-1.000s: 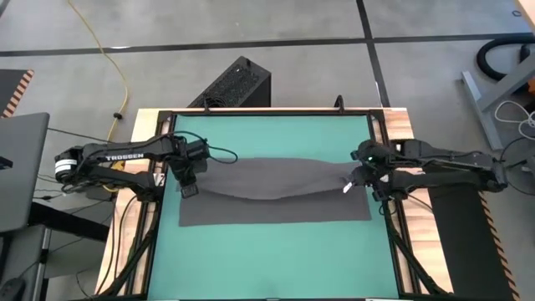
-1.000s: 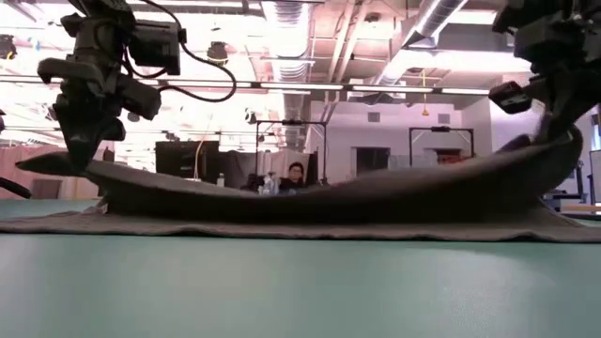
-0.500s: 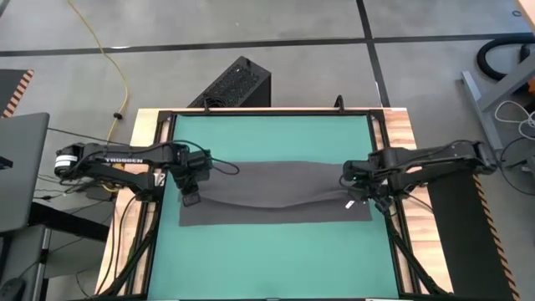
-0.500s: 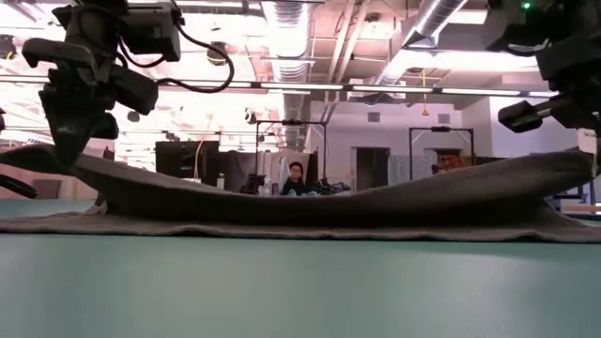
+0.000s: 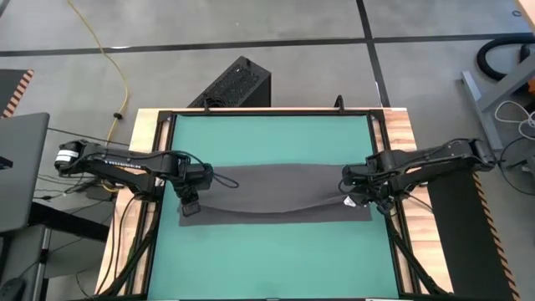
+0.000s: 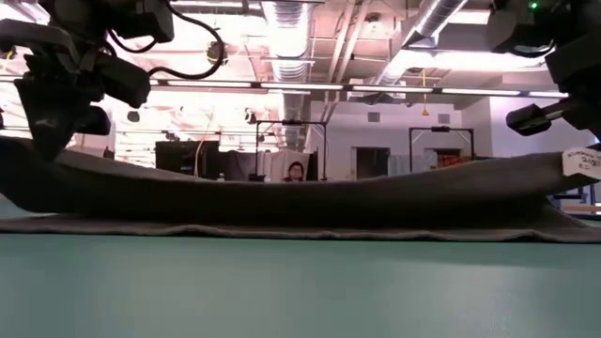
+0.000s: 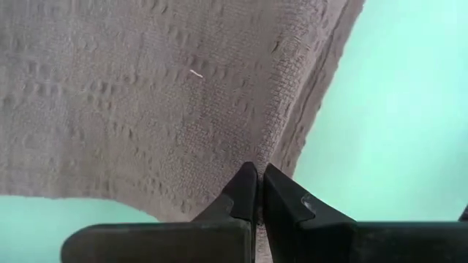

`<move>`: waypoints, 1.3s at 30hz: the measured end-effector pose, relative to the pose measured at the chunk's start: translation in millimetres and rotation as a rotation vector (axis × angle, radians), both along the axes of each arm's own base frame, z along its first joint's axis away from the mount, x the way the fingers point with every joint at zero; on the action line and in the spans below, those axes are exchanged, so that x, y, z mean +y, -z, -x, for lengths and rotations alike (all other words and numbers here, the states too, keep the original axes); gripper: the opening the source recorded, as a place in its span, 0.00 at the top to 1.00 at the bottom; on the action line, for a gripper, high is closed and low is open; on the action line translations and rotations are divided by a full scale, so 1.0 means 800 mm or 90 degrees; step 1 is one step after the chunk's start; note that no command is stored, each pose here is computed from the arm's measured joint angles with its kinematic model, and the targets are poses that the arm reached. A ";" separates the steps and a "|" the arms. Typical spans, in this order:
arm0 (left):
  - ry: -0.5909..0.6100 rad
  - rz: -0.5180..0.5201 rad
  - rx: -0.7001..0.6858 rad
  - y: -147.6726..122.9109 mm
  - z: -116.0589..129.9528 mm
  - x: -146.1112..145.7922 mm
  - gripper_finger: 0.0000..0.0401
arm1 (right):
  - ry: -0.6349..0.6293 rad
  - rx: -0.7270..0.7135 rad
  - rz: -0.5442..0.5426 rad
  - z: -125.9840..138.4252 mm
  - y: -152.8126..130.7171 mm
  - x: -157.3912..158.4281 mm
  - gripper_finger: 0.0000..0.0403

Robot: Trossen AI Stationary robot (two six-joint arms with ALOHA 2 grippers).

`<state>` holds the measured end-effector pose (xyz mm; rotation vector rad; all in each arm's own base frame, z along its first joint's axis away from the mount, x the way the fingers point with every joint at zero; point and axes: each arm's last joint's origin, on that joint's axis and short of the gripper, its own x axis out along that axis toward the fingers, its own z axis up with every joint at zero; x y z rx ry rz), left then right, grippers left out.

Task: Roll towel into tight, uniform cylinder
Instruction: Fold the gray towel

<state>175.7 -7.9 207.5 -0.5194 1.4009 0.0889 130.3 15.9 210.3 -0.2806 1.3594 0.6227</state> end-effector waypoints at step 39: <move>0.087 0.039 0.187 0.066 -0.030 -0.017 1.00 | 0.033 0.008 0.030 -0.001 0.001 0.001 0.91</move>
